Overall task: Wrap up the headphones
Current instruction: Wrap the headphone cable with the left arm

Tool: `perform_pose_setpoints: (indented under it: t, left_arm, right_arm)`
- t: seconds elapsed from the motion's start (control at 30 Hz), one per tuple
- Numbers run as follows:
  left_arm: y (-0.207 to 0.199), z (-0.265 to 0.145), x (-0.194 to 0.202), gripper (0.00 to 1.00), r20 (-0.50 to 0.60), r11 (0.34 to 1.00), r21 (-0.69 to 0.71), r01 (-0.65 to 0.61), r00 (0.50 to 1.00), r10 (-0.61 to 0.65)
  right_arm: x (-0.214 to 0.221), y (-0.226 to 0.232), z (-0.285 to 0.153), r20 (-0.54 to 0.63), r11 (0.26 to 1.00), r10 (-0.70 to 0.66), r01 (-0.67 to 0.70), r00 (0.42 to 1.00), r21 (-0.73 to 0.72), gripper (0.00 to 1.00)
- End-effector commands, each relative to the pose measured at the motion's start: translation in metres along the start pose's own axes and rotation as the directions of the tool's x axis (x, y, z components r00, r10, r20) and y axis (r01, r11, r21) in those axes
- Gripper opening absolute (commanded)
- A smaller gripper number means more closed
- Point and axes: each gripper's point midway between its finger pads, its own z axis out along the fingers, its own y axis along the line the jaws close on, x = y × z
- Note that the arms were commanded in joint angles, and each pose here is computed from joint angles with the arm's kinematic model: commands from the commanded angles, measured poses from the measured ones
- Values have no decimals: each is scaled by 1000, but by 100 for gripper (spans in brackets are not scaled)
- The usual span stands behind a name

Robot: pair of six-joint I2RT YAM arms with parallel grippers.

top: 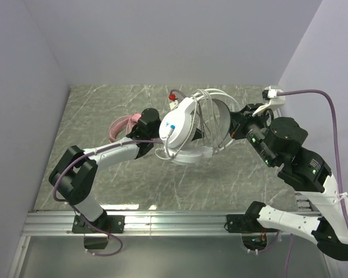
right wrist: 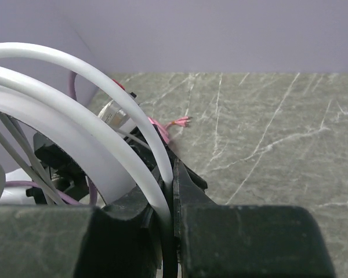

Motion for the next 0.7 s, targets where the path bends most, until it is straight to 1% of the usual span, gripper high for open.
perform_pose_setpoints:
  t: [0.0,0.1,0.17,0.2,0.27,0.37,0.47,0.57,0.67]
  left_arm:
    - [-1,5,-29,21,17,998,-16,-62,998,63]
    - [-6,8,-37,21,18,998,3,-66,998,66]
    - [-9,8,-36,22,27,997,25,-66,997,66]
    - [-9,6,-31,22,25,999,28,-42,999,42]
    - [-14,6,-32,25,50,996,62,-57,997,54]
    - [-17,3,-23,32,55,996,84,-29,998,24]
    - [-16,3,-21,35,51,996,88,-18,999,14]
    - [-16,3,-20,34,54,996,91,-23,998,18]
    - [-15,4,-18,26,47,996,93,-16,999,11]
  right_arm:
    - [-83,19,-28,237,972,220,-193,946,-131,0]
    - [-88,16,-30,250,974,218,-193,943,-119,0]
    - [-93,15,-34,262,975,216,-192,941,-115,0]
    - [-95,14,-34,265,975,214,-190,940,-111,0]
    - [-100,13,-37,276,976,211,-189,938,-106,0]
    - [-106,11,-39,290,977,212,-190,933,-100,0]
    - [-109,12,-40,292,977,211,-188,933,-104,0]
    - [-110,12,-42,295,977,211,-188,932,-104,0]
    - [-110,11,-41,295,977,211,-189,932,-101,0]
